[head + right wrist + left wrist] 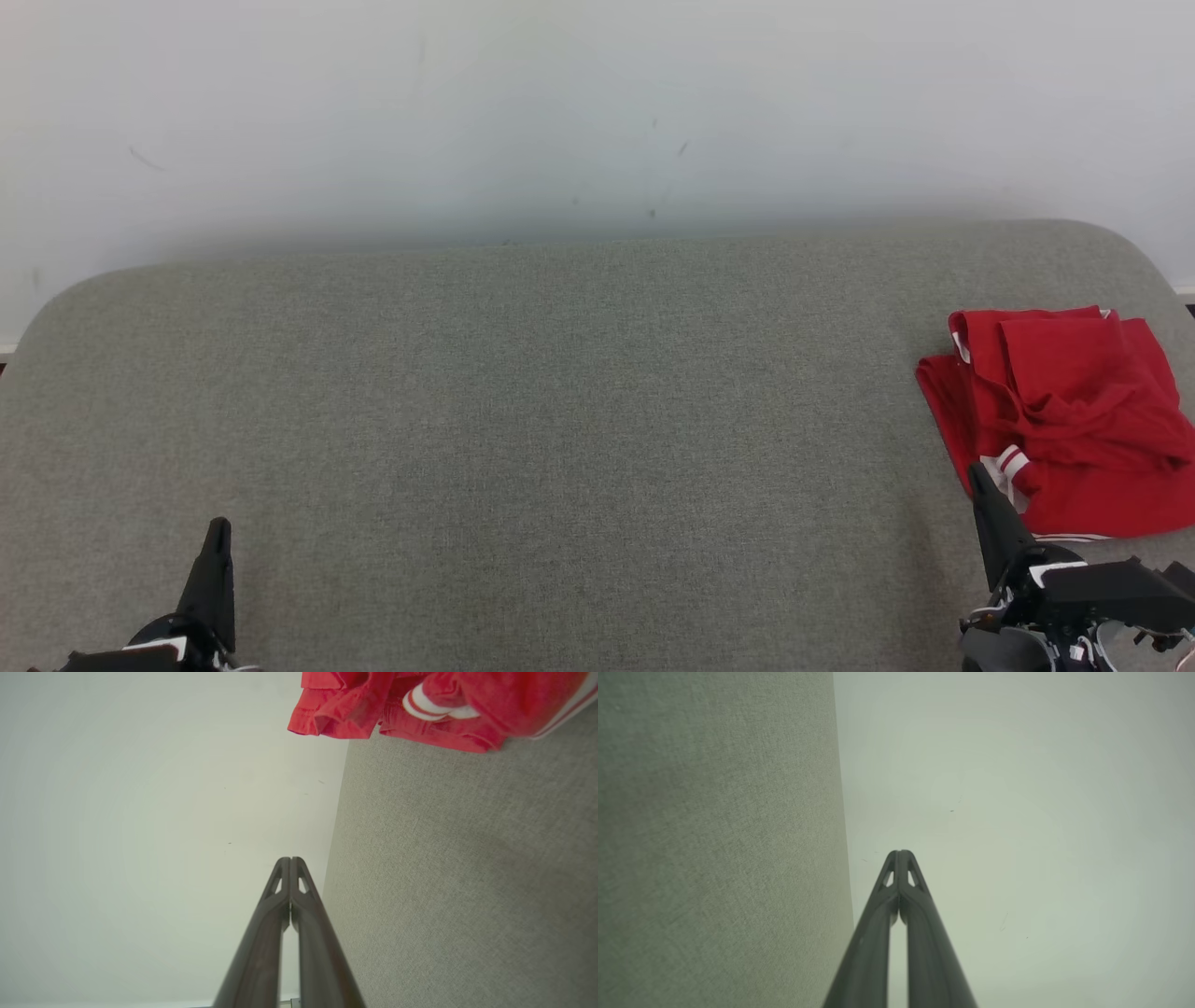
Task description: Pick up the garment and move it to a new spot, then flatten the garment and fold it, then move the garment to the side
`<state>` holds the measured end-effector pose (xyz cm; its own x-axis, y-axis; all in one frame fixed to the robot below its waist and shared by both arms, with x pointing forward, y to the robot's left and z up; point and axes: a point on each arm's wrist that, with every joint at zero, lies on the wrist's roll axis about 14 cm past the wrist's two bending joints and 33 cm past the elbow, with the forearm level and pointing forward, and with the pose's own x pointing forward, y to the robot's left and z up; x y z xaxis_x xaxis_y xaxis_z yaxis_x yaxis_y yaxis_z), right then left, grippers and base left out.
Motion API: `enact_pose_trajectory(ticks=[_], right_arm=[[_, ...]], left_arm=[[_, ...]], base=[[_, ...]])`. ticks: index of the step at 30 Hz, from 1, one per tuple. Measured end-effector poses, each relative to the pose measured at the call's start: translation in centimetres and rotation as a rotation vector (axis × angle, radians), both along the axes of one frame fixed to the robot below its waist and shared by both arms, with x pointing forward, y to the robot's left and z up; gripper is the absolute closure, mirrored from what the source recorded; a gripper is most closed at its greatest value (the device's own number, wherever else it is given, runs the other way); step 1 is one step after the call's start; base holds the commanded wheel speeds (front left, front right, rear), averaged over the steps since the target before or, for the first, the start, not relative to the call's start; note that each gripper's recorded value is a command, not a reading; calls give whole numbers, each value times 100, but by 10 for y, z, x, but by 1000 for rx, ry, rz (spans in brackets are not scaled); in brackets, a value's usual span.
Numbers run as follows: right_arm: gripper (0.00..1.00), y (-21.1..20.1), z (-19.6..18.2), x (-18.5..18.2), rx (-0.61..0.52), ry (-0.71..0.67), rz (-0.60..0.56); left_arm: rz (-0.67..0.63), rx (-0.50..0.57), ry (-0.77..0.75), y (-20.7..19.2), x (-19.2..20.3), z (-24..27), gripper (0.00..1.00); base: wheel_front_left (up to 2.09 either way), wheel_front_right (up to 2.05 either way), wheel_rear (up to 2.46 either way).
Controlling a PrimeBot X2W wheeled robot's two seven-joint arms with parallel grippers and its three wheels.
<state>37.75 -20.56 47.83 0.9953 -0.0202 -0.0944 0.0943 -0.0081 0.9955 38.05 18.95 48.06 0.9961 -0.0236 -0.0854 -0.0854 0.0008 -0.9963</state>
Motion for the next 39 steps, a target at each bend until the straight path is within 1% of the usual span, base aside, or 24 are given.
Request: enact_pose_trajectory(ticks=[39], right_arm=[[100,0,4,3,0,-11,1]], left_arm=[[0,0,0,0,0,0,100]], base=[[0,0,0]])
